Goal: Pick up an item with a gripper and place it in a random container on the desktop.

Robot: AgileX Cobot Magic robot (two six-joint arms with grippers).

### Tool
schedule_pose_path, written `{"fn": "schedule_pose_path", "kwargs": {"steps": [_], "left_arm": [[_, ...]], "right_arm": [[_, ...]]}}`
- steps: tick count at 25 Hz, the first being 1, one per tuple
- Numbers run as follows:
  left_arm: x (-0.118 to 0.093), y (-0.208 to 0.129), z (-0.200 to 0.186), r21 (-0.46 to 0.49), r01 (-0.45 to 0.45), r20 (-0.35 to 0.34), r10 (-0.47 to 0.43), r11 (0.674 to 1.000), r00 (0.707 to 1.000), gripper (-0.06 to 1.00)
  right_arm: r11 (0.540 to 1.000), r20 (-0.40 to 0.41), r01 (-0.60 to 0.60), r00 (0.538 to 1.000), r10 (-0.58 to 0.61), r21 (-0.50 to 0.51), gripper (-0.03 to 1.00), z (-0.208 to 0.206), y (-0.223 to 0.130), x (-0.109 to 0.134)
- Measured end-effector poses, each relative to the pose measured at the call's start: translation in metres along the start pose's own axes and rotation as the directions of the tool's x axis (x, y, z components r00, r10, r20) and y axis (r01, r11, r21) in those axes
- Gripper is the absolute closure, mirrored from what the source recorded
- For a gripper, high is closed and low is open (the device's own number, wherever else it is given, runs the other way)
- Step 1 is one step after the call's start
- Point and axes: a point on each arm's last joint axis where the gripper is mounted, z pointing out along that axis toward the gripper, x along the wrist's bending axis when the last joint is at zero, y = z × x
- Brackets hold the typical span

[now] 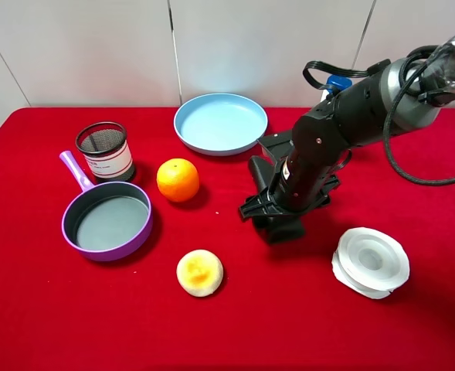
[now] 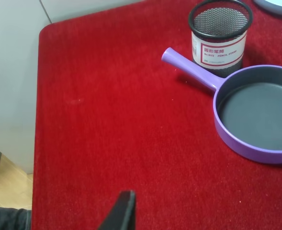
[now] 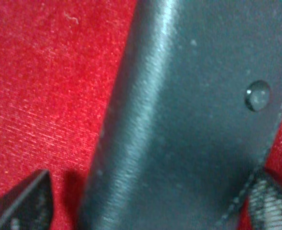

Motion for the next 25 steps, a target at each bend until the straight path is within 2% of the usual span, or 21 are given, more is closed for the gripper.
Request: {"fn": "schedule_pose_path", "kwargs": {"steps": [3, 25], "left_arm": [[0.0, 0.0, 0.0, 0.0, 0.0, 0.0, 0.0, 1.0, 1.0, 0.0], [0.0, 0.0, 0.0, 0.0, 0.0, 0.0, 0.0, 1.0, 1.0, 0.0]], "right_arm": [[1.0, -0.001, -0.002, 1.0, 0.002, 0.0, 0.59, -0.0001, 0.0002, 0.0001], [1.0, 0.0, -0.02, 1.0, 0.02, 0.001, 0.62, -0.002, 0.0003, 0.0]]}}
